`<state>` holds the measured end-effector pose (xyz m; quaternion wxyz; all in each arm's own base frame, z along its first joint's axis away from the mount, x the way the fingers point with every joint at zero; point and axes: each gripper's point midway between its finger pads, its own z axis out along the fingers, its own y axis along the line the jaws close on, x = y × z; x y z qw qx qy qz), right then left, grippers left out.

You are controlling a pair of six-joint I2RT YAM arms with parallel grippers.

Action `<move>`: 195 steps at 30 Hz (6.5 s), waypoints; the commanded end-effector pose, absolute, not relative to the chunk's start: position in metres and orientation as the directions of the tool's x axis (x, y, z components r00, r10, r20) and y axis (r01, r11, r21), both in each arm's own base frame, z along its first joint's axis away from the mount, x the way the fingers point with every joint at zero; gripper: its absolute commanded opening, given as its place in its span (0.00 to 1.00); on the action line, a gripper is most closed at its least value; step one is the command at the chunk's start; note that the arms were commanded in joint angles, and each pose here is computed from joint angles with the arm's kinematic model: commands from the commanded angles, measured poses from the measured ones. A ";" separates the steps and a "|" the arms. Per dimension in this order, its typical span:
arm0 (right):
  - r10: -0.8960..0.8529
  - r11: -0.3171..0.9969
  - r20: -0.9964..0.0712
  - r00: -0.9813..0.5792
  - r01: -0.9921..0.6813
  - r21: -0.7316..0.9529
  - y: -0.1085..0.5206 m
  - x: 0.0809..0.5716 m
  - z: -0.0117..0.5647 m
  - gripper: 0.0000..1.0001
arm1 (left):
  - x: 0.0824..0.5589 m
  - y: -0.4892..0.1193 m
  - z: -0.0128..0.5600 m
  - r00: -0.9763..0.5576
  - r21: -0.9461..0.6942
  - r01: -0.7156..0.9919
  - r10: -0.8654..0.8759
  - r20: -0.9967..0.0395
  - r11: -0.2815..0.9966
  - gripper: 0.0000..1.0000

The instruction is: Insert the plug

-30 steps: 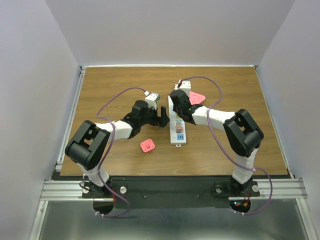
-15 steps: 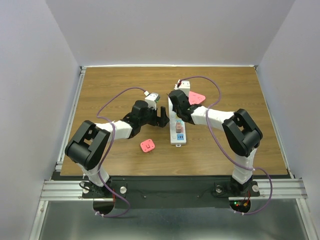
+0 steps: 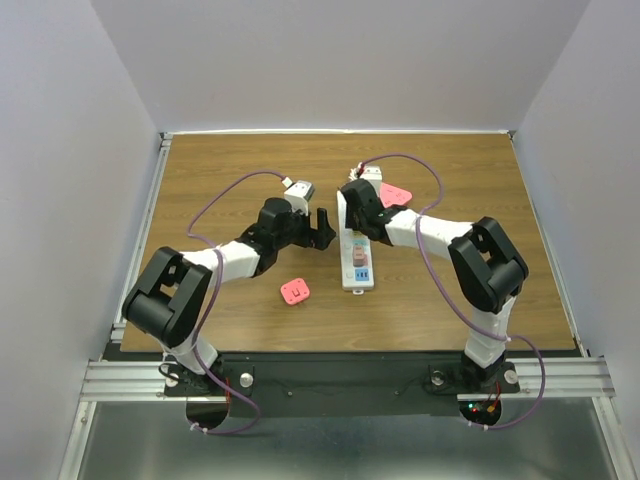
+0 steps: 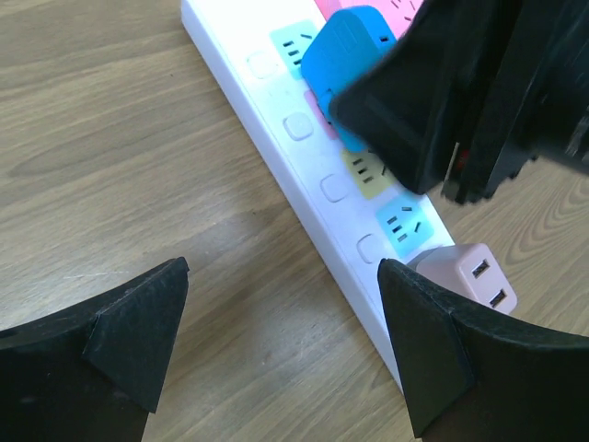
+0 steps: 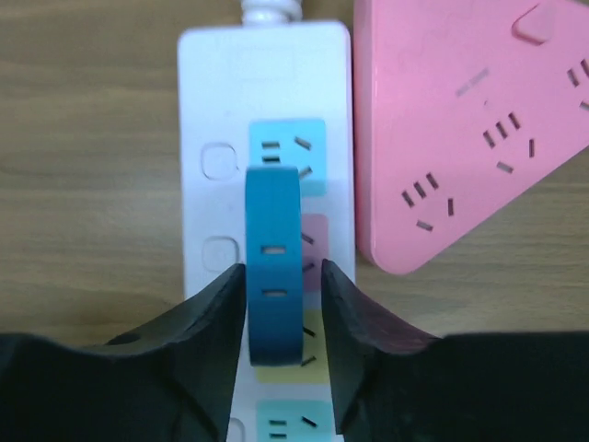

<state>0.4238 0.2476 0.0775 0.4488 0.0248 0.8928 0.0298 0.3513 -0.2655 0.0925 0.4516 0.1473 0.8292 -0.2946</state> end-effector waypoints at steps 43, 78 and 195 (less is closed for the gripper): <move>0.161 0.938 -0.859 -0.486 -0.196 0.287 0.206 0.350 0.210 0.96 | 0.223 -0.181 0.051 -0.690 -0.384 -0.093 -0.337 -0.641 0.919 0.99; 0.193 0.859 -0.821 -0.538 -0.312 0.407 0.186 0.343 0.216 1.00 | 0.210 -0.256 0.021 -0.822 -0.142 0.126 0.023 -0.569 0.982 0.99; -0.272 0.393 -0.377 -0.885 -0.460 0.796 0.319 0.174 0.161 0.24 | 0.172 -0.317 0.195 -0.324 -0.226 0.662 0.001 -0.946 0.715 0.00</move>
